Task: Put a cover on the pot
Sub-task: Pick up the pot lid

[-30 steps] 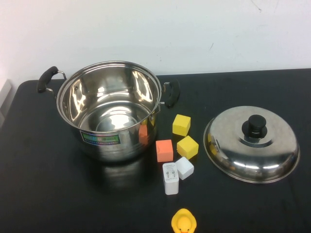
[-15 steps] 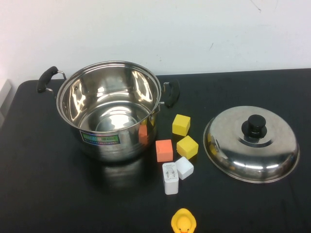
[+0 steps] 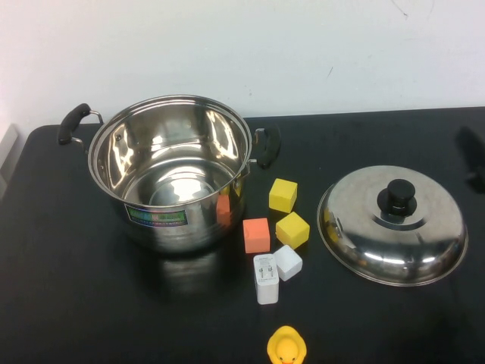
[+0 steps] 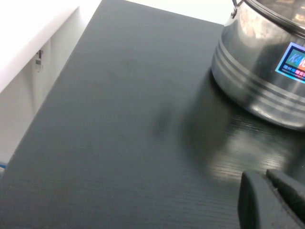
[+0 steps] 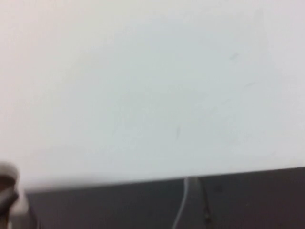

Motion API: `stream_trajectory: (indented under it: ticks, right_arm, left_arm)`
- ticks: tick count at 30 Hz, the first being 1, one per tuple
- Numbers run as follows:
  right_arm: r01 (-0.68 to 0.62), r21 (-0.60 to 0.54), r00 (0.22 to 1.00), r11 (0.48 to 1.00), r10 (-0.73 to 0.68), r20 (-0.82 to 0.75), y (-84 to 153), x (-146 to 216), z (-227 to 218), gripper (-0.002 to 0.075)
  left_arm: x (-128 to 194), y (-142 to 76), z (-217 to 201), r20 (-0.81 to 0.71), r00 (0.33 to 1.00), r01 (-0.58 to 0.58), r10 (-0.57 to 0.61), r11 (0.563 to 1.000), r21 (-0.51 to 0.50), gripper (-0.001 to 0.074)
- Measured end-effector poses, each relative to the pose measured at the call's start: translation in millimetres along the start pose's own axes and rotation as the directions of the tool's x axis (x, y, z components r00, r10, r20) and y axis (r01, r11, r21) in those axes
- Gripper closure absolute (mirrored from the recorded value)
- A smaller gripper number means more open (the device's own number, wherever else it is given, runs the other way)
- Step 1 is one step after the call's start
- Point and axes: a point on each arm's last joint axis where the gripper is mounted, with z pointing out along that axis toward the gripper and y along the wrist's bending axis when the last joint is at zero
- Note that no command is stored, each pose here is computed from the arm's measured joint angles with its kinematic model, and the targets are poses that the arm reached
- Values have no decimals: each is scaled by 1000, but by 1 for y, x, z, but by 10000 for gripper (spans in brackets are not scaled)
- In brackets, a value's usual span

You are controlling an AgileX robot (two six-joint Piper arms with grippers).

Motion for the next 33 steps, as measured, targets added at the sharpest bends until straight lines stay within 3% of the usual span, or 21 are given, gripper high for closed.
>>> stream_trajectory:
  ticks: [5,13,22,33]
  right_arm:
    - [87,-97,994,991,-93,-63,-3,28,35,209]
    - [216,-226,957,950,-251,-142,11,76,64,209]
    - [191,-191,956,963,-226,-188,2,103,69,214]
    - [201,-175,949,964,-236,-208,-1,108,68,383]
  left_arm:
    - [0,0,0,0,1000,0,0,1000,0,737]
    - [0,0,0,0,1000,0,0,1000,0,737]
    - [0,0,0,0,1000,0,0,1000,0,737]
    - [0,0,0,0,1000,0,0,1000,0,736]
